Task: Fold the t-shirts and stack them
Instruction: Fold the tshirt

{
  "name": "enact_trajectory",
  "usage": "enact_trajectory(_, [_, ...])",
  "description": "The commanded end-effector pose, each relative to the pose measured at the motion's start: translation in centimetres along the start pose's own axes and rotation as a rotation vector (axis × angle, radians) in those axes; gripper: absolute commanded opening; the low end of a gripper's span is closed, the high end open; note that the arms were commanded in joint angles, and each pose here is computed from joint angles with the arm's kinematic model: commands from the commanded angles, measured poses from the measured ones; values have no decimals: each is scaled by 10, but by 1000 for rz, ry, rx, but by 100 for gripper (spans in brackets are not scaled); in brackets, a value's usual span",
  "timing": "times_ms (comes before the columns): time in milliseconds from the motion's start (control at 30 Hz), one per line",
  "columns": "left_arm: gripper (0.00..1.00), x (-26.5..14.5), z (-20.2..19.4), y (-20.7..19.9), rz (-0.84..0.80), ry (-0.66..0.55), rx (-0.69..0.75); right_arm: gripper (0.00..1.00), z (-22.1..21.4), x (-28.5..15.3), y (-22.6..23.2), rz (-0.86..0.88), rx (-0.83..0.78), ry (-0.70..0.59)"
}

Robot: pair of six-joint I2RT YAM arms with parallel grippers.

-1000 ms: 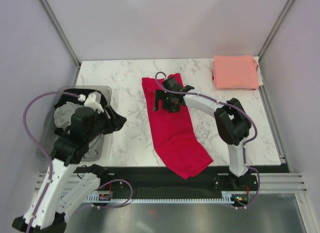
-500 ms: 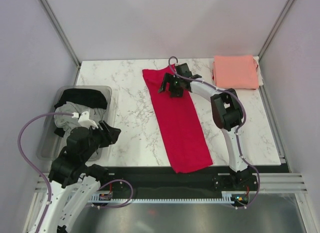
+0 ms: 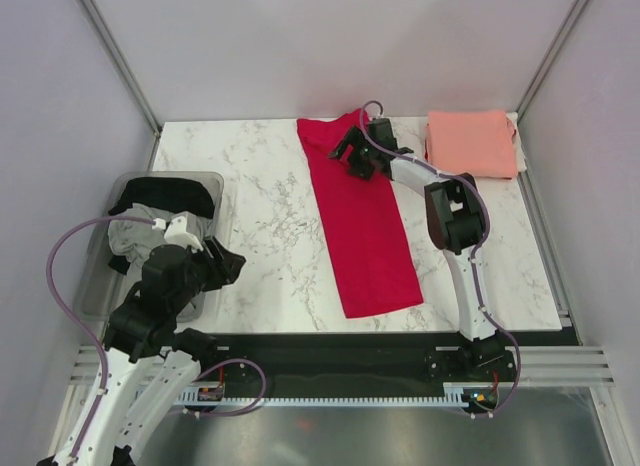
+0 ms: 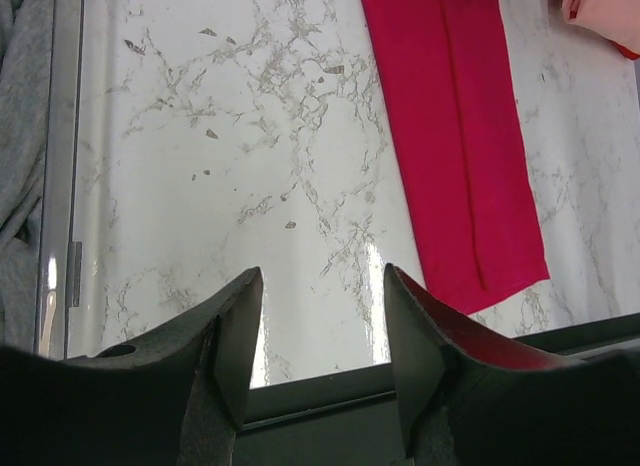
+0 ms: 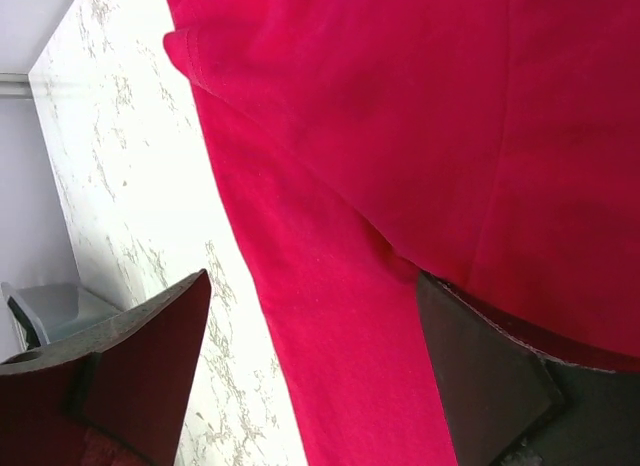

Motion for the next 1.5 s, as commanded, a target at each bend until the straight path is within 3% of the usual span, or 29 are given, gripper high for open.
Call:
enact_trajectory(0, [59, 3, 4, -6, -29, -5, -3, 93, -14, -4, 8, -45, -38, 39])
enact_trajectory(100, [58, 10, 5, -8, -22, 37, 15, 95, 6, -39, 40, 12, -109, 22])
enact_trajectory(233, [58, 27, 2, -17, -11, 132, -69, 98, 34, -126, 77, 0, -234, -78])
enact_trajectory(267, [57, 38, -4, -20, -3, 211, -110, 98, 27, -139, 65, -88, -245, -67])
enact_trajectory(433, [54, 68, -35, -44, -52, 323, -126, 98, -3, -241, 39, -312, -307, -103])
enact_trajectory(500, [54, 83, -55, -58, -83, 369, -127, 98, -51, -265, -8, -453, -268, -16])
enact_trajectory(633, [53, 105, -93, -75, -46, 456, -119, 90, -105, -300, -53, -522, -188, 28])
enact_trajectory(833, [52, 131, -150, -103, 4, 550, -61, 78, -159, -321, -88, -523, -99, 79])
enact_trajectory(967, [52, 142, -173, -120, 9, 582, -54, 63, -174, -319, -100, -538, -94, 120])
enact_trajectory(1067, [52, 143, -181, -128, 7, 585, -35, 58, -185, -315, -107, -514, -80, 163])
enact_trajectory(1400, [52, 142, -187, -123, 49, 562, -22, 55, -210, -316, -122, -473, -59, 208])
enact_trajectory(1467, [52, 144, -190, -124, 57, 566, -25, 50, -212, -315, -124, -467, -58, 210])
Point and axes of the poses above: each gripper's point midway between its finger pads, its own x axis out along the fingers, its own y axis along the line the jaws close on, z = x × y, the point moved 10 cm from there along -x, back along the fingers, and after that the axes turned 8 degrees about -x, right-handed, at the moved point
